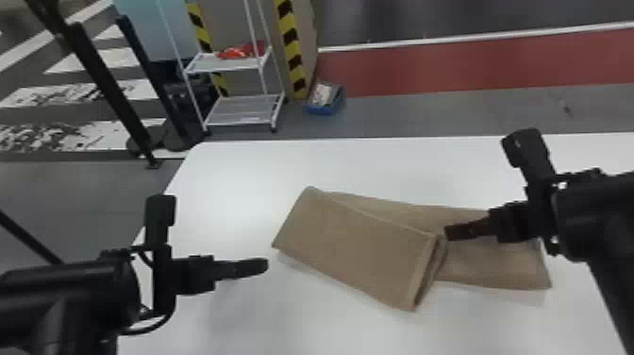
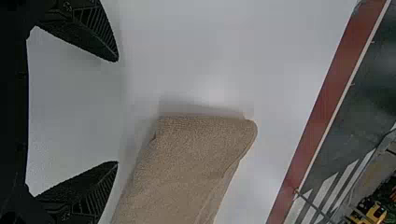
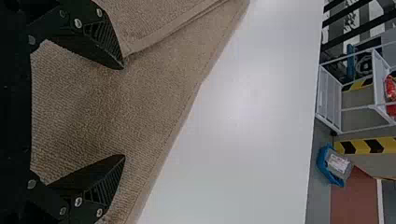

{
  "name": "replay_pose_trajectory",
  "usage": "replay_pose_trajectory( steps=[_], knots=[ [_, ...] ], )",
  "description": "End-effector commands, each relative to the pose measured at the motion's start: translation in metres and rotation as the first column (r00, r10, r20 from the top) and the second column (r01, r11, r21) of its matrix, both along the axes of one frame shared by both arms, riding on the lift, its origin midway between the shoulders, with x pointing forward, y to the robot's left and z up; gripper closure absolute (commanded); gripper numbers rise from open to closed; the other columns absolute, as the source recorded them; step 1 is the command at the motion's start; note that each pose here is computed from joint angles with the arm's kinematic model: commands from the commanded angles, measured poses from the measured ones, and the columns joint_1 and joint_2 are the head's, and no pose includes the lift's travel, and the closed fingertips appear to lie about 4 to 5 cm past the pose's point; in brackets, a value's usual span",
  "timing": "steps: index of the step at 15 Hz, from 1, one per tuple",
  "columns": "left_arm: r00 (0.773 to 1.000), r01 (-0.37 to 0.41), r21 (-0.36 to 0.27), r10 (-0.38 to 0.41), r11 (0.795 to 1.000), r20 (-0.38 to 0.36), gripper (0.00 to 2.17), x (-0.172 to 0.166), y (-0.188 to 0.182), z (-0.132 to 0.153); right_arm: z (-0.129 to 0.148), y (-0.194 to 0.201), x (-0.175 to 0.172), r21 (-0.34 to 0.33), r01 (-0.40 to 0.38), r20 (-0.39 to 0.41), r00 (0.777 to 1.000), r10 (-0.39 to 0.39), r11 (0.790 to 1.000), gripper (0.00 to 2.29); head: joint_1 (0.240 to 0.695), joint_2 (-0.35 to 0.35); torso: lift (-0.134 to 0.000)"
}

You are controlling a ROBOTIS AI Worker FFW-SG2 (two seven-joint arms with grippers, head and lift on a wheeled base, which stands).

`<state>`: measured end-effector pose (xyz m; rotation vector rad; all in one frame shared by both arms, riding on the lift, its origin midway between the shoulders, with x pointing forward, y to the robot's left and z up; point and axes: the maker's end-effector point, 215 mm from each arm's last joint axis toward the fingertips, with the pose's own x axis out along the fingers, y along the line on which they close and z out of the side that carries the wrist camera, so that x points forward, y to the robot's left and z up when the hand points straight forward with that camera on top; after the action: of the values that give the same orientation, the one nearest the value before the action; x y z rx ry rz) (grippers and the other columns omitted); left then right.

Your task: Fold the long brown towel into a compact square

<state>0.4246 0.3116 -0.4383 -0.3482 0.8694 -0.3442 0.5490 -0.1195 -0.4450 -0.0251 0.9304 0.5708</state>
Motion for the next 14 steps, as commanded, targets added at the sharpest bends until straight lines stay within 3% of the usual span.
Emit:
replay_pose_trajectory(
  steps=[1, 6, 12, 14],
  knots=[
    [1.000, -0.001, -0.001, 0.001, 1.000, -0.003, 0.10, -0.001, 0.000, -0.001, -0.001, -0.008, 0.013, -0.008, 0.006, 0.022, 1.000, -0.006, 1.000, 0.24, 0.695, 0.218, -0.125],
    [1.000, 0.003, -0.001, -0.003, 1.000, -0.005, 0.10, -0.002, -0.002, -0.002, 0.002, -0.021, 0.027, -0.018, 0.029, 0.038, 0.999, -0.029, 0.999, 0.24, 0.695, 0.196, -0.125],
    [1.000, -0.002, 0.002, 0.002, 1.000, -0.005, 0.10, -0.002, 0.002, -0.002, 0.008, 0.008, -0.023, 0.071, 0.009, -0.032, 0.999, -0.007, 0.997, 0.24, 0.695, 0.207, -0.125],
    [1.000, 0.003, 0.002, -0.003, 1.000, -0.008, 0.10, -0.002, 0.000, -0.003, 0.005, 0.013, -0.028, 0.070, 0.000, -0.042, 0.999, 0.002, 0.998, 0.24, 0.695, 0.224, -0.125]
  ],
)
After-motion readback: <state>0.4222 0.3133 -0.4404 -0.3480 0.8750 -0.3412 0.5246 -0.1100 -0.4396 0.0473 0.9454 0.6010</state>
